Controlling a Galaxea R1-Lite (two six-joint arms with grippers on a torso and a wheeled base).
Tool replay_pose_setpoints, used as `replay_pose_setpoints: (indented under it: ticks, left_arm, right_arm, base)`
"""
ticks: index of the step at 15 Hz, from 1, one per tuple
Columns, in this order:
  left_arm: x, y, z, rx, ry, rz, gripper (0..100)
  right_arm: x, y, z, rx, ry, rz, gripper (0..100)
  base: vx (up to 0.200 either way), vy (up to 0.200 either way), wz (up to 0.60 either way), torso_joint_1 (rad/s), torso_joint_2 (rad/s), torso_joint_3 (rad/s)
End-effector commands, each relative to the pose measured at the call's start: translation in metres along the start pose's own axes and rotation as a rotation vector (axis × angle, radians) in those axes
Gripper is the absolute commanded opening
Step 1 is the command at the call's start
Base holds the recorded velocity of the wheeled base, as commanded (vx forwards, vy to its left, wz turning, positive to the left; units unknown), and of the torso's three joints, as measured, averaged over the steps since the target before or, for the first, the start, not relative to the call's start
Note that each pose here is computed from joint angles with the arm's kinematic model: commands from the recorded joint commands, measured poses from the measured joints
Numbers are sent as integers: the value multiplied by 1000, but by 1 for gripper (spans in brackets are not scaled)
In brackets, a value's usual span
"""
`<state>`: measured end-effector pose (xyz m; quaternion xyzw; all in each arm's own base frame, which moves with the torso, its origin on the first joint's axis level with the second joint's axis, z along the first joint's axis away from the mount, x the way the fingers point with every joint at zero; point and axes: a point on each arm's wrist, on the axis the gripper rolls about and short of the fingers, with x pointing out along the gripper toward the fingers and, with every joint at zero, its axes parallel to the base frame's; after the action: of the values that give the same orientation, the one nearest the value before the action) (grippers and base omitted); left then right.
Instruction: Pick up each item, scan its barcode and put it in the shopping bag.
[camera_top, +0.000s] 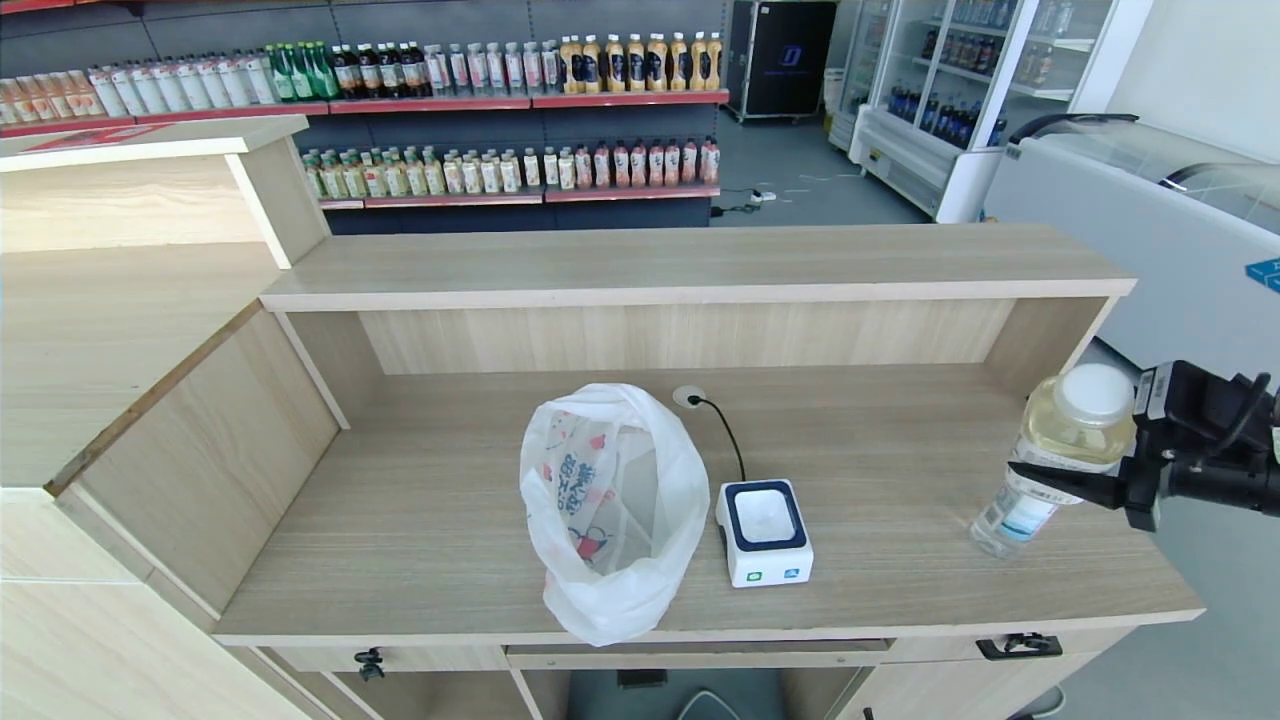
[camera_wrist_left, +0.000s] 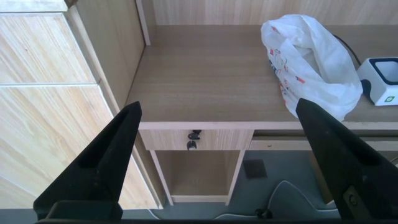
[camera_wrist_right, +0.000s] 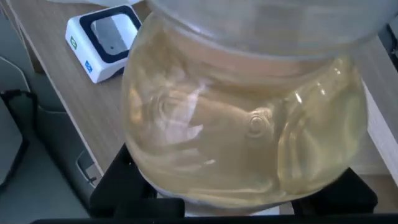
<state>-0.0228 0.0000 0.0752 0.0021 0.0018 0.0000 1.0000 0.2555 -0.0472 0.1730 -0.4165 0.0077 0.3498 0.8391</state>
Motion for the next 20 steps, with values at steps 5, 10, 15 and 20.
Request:
replay_pose_setpoints:
  ticks: [5,10,15,20]
  left_arm:
    - [0,0,0,0,-1,0,100]
    - [0,0,0,0,-1,0,100]
    - [0,0,0,0,-1,0,100]
    - [0,0,0,0,-1,0,100]
  right_arm:
    - [-11,-13,-24,-169,41,-42,0]
    - [-5,-21,-28,-334,20,-61,0]
    - [29,-9,-30,-446,-142,-20,0]
    - [59,12,-55,-546,-254,69,0]
  base:
    - [0,0,0,0,0,0]
    - [0,0,240,-1,1,-1]
    - [0,0,480,5,0,1]
    - [0,0,0,0,0,0]
